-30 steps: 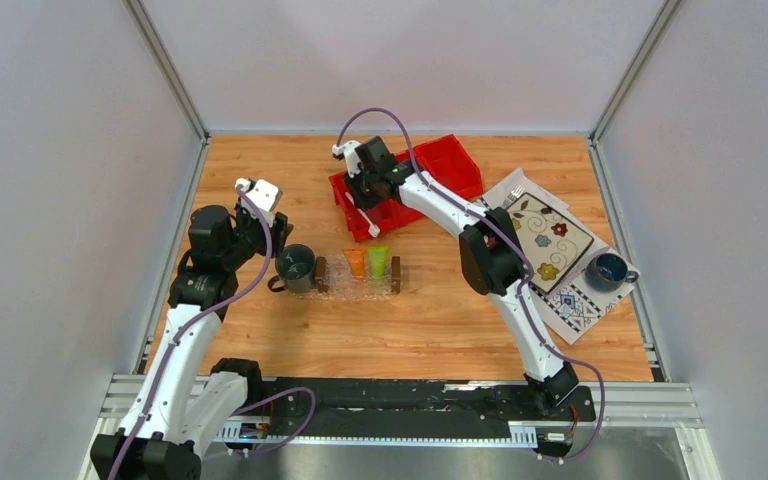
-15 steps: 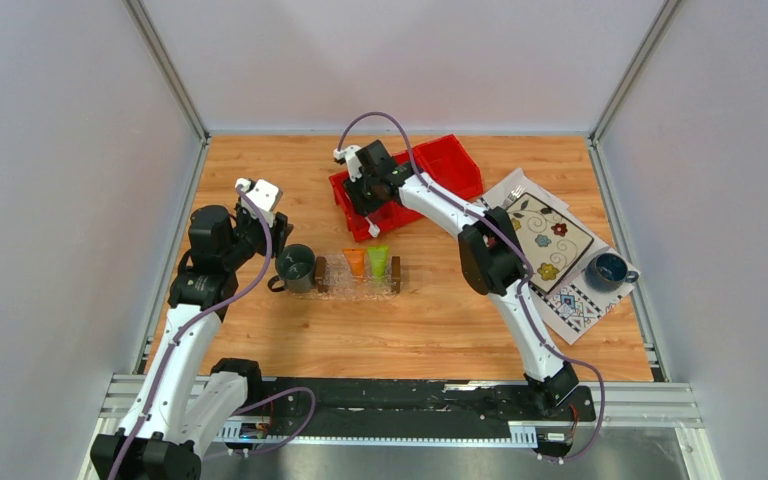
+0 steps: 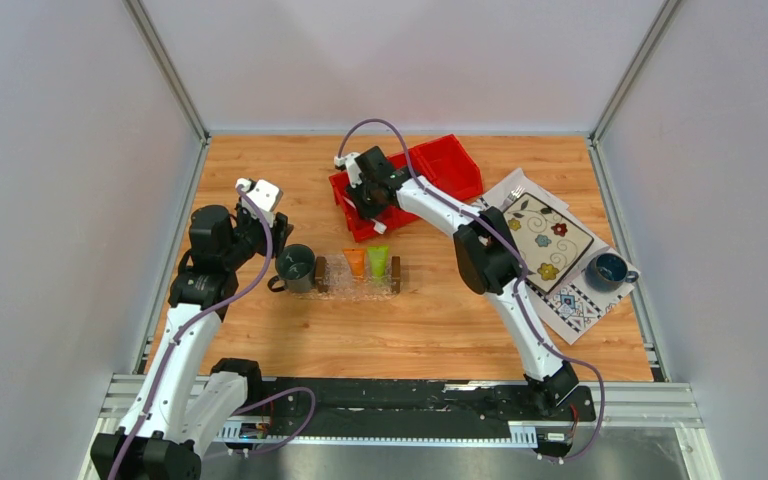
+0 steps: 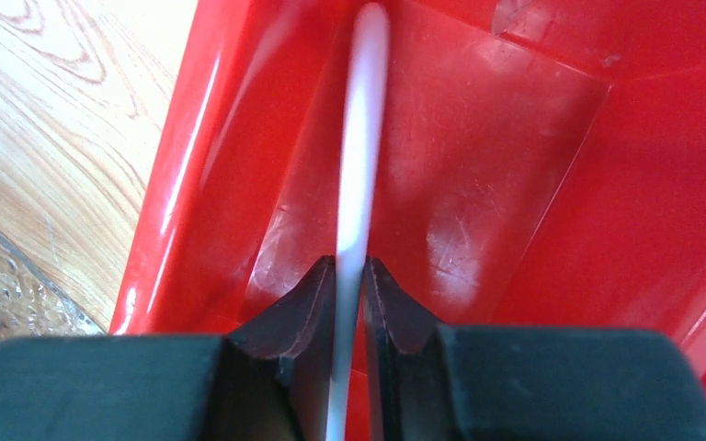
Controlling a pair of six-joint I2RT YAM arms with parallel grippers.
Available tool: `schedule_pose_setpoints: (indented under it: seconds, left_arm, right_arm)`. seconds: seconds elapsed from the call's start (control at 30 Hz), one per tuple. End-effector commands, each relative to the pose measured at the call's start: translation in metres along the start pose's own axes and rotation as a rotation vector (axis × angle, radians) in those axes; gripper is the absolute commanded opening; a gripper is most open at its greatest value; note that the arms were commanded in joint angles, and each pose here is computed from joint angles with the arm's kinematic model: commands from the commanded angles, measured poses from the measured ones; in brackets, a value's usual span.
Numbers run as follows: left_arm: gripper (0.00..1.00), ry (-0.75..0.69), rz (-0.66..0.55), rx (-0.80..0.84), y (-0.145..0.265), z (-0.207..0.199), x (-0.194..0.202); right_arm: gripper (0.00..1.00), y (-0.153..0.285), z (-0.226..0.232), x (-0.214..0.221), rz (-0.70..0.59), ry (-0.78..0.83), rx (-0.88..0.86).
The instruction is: Prepare toiletry sets of a toothbrush and toothpaste on the tray
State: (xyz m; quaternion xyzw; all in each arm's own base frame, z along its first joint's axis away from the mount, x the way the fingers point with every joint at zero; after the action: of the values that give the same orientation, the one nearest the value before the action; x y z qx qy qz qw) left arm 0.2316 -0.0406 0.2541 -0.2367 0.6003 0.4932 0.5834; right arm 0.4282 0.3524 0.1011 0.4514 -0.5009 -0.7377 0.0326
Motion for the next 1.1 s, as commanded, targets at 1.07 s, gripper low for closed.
schedule_pose_setpoints:
  seconds: [1.07]
  left_arm:
    - [0.57, -0.002, -0.019, 0.002, -0.003, 0.004, -0.006]
  right_arm:
    - [0.0, 0.031, -0.013, -0.067, -0.231, -0.131, -0.04]
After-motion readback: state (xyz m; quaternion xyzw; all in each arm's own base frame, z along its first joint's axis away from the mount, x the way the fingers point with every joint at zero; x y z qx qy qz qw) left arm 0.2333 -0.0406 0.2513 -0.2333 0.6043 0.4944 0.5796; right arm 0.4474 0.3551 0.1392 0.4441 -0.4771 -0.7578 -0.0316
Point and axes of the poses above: each gripper's point midway between its finger pads, its own y axis back along the fingers, its own z axis along the line the jaws close on, x = y × z, the point moved 8 cm from there along y, back along the fingers, and after that the axes turned 2 degrees about -y, right-handed, at the moved point
